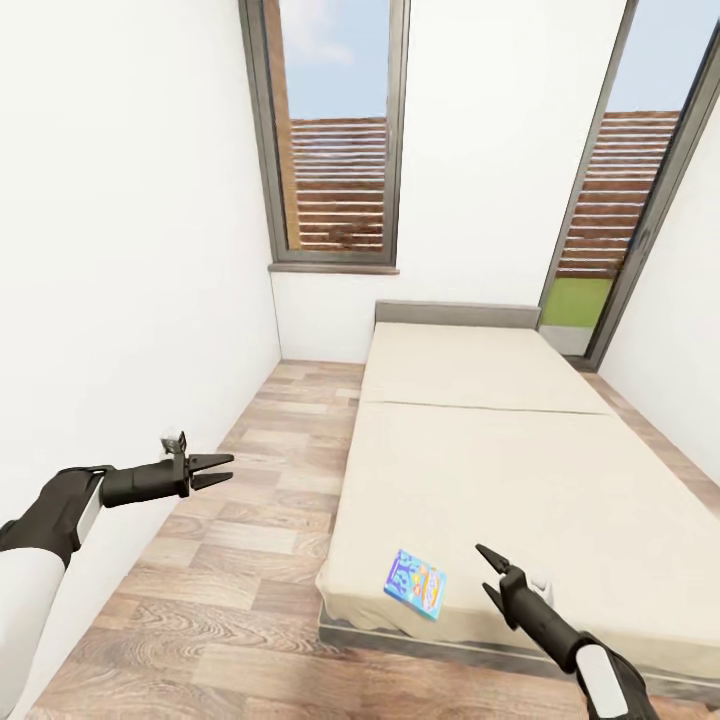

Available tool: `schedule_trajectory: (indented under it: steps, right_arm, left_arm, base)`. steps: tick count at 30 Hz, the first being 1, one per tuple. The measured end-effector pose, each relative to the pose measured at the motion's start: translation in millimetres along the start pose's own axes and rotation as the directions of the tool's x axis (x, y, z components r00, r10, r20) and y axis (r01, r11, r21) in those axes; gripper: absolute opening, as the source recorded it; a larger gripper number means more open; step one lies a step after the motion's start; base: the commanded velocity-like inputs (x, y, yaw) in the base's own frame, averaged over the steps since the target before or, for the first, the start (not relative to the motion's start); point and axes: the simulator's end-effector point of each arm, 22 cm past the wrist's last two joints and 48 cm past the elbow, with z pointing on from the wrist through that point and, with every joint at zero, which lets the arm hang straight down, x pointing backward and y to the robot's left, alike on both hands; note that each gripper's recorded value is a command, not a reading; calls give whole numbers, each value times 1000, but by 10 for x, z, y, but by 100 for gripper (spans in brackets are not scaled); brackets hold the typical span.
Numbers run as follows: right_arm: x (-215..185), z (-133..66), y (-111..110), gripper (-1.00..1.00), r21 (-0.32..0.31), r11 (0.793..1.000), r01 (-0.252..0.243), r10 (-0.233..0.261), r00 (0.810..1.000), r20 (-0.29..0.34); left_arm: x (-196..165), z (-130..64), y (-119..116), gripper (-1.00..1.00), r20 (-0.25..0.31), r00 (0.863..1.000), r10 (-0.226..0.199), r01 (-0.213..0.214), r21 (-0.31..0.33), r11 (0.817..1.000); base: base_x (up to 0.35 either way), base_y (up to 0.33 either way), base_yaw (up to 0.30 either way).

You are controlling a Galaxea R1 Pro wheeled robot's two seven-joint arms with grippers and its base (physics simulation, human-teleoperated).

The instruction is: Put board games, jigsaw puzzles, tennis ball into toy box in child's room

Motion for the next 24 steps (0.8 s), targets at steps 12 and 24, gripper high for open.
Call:
schedule_trajectory:
  steps: [12, 24]
  right_arm:
    - [34, 81, -272, 100, 12, 1000, -28, 28, 1000, 5]
    - [69, 132, -593, 100, 61, 998, -27, 27, 1000, 6]
  left_arm:
    - [117, 31, 183, 100, 0, 1000, 0, 0, 1, 1000]
    - [244, 58, 365, 100, 0, 1000, 2, -2, 1, 1000]
  base:
    - [-83, 16, 0]
    - [-51, 9, 0]
